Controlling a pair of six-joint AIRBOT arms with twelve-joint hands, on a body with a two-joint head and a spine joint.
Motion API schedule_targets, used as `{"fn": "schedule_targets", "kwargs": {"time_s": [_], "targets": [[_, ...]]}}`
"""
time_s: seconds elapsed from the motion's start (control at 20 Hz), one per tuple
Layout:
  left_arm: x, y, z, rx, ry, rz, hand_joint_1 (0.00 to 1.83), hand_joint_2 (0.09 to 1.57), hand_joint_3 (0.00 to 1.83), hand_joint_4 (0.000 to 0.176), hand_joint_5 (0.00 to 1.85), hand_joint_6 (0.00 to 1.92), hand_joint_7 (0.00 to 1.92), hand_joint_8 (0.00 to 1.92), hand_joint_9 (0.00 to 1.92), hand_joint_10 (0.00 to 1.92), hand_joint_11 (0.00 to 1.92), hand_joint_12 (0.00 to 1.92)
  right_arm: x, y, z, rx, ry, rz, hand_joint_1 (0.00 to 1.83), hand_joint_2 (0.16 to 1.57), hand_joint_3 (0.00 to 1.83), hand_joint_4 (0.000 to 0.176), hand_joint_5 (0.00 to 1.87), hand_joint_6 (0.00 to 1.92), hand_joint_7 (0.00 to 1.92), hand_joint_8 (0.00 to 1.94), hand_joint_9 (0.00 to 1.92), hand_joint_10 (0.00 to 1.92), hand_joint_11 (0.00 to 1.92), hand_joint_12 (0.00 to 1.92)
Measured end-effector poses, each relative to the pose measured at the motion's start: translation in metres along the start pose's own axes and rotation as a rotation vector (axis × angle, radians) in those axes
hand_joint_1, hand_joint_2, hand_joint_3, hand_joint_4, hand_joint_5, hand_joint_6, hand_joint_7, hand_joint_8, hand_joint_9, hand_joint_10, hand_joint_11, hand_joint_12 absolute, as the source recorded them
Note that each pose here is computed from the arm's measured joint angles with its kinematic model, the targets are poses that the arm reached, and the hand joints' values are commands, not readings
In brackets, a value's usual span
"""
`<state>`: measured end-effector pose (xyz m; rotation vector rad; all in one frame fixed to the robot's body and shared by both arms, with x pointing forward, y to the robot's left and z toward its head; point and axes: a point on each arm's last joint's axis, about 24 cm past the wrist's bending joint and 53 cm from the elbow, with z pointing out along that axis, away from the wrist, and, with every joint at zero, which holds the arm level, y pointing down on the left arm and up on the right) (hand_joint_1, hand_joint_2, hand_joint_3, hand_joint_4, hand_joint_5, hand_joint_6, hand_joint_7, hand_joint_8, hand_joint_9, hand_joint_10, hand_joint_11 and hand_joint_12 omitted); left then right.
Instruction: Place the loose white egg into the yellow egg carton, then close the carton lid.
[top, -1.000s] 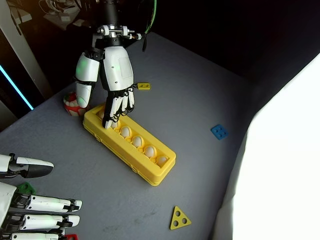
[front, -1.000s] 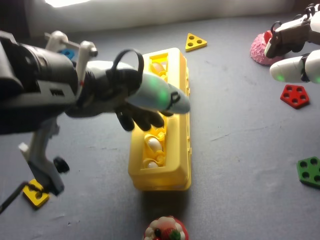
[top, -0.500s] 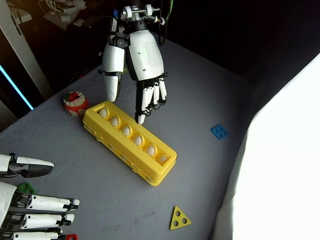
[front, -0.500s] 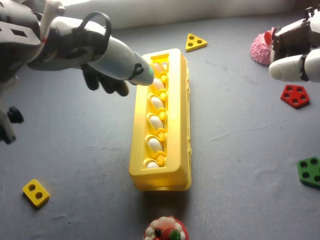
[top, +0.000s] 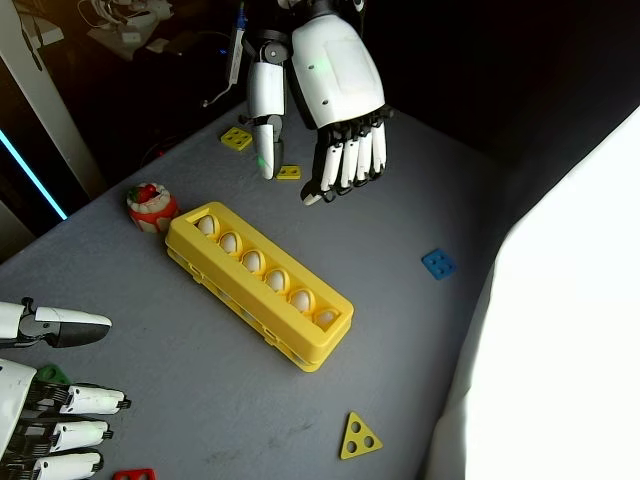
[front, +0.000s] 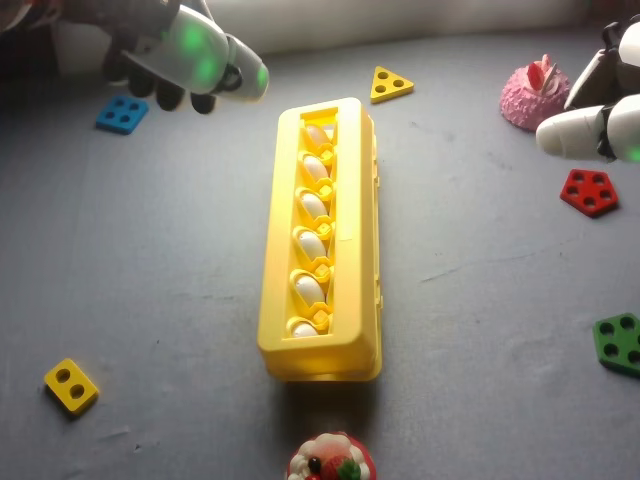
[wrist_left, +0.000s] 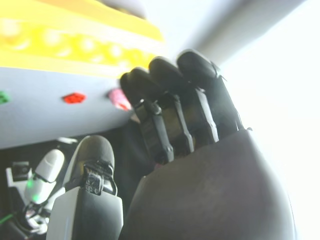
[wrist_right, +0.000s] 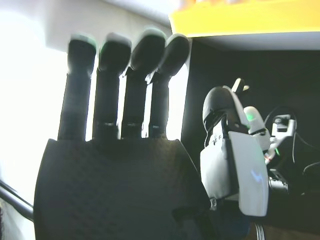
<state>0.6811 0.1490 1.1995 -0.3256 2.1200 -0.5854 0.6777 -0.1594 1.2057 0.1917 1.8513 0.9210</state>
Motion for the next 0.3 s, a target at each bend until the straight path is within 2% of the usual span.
{"fn": "schedule_targets", "kwargs": {"time_s": [0.05,0.1,0.15,0.2,0.25,0.3], "targets": [[-0.005,0.000,-0.002,0.005,-0.012,-0.002,0.08,1.36,0.00,0.000,0.94,1.22,1.03,1.44,0.96,1.71,0.83,1.92,0.000,0.000,0.000,0.000,0.000,0.000,0.08,1.36,0.01,0.168,1.23,1.70,1.31,1.79,1.33,1.92,1.35,1.92],[-0.009,0.002,-0.004,0.004,-0.026,0.006,0.08,1.36,0.00,0.000,0.94,1.22,1.03,1.44,0.96,1.71,0.83,1.92,0.000,0.000,0.000,0.000,0.000,0.000,0.08,1.36,0.01,0.168,1.23,1.70,1.31,1.79,1.33,1.92,1.35,1.92],[-0.015,0.002,-0.007,0.005,-0.048,0.023,0.11,1.35,0.00,0.000,0.97,1.51,1.11,1.56,1.08,1.79,1.01,1.92,0.000,0.000,0.000,0.000,-0.001,0.000,0.11,1.40,0.01,0.174,1.27,1.81,1.35,1.91,1.41,1.92,1.45,1.92],[-0.020,0.004,-0.008,0.003,-0.063,0.028,0.11,1.36,0.00,0.000,0.98,1.60,1.14,1.61,1.11,1.83,1.06,1.92,0.000,0.000,0.000,-0.001,-0.002,0.000,0.11,1.41,0.01,0.176,1.28,1.85,1.38,1.94,1.45,1.92,1.48,1.92],[-0.022,0.005,-0.011,0.000,-0.076,0.025,0.12,1.35,0.00,0.000,0.98,1.68,1.14,1.65,1.13,1.84,1.09,1.92,-0.001,0.000,0.000,-0.001,-0.003,0.000,0.08,1.42,0.02,0.176,1.27,1.84,1.38,1.94,1.45,1.92,1.49,1.92],[-0.022,0.005,-0.012,-0.002,-0.079,0.016,0.09,1.37,0.00,0.000,0.99,1.68,1.15,1.67,1.14,1.85,1.10,1.92,-0.001,0.000,0.000,-0.002,-0.003,0.000,0.09,1.42,0.01,0.176,1.26,1.85,1.37,1.94,1.45,1.92,1.49,1.92]]}}
